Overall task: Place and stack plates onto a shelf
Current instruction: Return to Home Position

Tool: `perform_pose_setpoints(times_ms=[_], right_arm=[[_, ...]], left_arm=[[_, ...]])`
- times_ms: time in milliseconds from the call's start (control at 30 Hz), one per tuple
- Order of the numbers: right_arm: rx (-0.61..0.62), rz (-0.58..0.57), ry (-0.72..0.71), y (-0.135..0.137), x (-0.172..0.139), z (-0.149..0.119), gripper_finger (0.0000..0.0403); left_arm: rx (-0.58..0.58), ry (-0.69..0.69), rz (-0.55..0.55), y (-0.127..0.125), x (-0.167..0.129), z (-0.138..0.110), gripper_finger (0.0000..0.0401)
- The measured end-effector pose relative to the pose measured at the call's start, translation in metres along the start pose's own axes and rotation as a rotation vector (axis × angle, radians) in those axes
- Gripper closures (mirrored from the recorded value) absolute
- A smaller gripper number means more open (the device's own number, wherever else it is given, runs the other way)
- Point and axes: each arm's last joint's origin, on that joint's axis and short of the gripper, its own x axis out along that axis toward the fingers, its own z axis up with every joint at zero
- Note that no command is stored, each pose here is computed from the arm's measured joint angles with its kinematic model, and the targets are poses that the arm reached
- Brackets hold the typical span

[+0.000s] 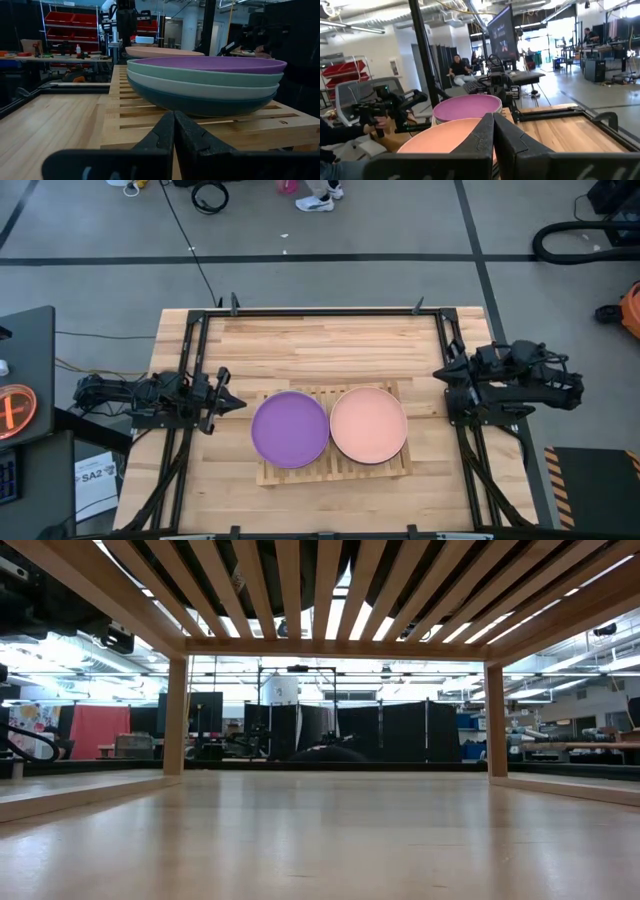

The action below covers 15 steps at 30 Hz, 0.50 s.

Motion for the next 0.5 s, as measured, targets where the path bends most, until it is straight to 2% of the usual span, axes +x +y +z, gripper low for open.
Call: perform_pose_setpoints(times_ms=[200,500], right_arm=[[0.007,-0.023,0.049,-0.0018,0.0026,-0.0058,0.0392],[-0.027,-0.025,0.045,-0.0018,0.0026,-0.0055,0.0392]], left_arm=[[0.000,-0.001,0.000,0.0000,0.0000,0.0000,0.0388],[0.001,0.000,0.000,0.0000,0.0000,-0.0001,0.0388]])
